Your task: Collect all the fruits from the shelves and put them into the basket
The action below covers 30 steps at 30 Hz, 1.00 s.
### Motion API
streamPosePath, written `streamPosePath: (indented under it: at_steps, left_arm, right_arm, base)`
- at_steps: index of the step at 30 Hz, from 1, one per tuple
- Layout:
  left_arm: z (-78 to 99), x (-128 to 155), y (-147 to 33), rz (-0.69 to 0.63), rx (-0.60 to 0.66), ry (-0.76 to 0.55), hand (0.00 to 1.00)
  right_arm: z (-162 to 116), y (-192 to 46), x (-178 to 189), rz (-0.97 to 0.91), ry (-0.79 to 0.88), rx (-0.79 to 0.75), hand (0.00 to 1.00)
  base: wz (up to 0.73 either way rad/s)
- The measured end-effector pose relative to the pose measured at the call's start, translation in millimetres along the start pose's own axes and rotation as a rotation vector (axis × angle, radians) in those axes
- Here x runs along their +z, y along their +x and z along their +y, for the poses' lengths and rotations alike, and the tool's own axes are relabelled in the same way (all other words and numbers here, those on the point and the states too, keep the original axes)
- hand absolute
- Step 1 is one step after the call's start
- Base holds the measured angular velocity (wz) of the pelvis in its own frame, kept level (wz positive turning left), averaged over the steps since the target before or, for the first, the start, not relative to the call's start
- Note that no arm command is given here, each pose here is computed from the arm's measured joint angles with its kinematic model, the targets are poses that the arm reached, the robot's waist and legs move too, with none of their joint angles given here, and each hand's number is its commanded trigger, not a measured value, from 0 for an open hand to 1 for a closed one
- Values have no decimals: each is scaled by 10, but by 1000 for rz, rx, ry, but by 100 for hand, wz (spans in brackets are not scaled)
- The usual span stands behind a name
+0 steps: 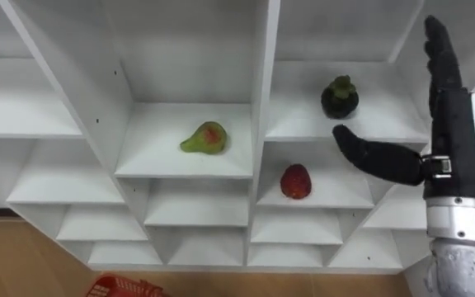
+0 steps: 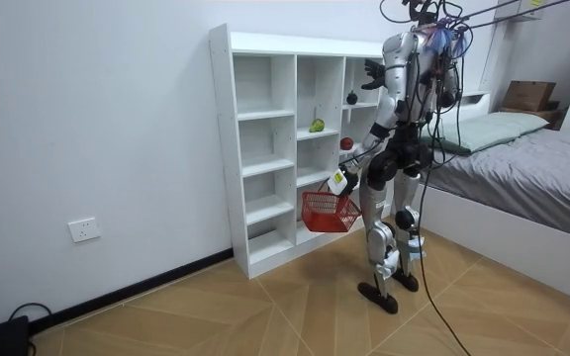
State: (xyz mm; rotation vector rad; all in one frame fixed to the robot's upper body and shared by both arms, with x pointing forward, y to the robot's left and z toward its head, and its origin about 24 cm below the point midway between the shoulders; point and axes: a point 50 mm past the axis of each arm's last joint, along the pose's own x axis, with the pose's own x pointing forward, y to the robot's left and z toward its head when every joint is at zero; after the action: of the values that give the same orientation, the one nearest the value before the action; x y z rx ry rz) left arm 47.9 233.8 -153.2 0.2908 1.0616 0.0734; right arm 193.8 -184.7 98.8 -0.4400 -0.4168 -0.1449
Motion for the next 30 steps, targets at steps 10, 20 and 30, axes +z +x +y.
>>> streamPosePath:
  at_steps: [10, 20, 30]
  left_arm:
    - [10, -88, -31, 36, 23, 11, 100]
    - [8, -27, -3, 20, 10, 31, 100]
    - [-5, 102, 51, -11, -7, 39, 100]
  right_arm:
    - [4, -126, -48, 54, 11, 29, 0]
    - [-4, -139, -39, 62, 48, 32, 0]
    - [45, -112, -21, 56, 101, 52, 0]
  base:
    - [-4]
    - [-3]
    - [0]
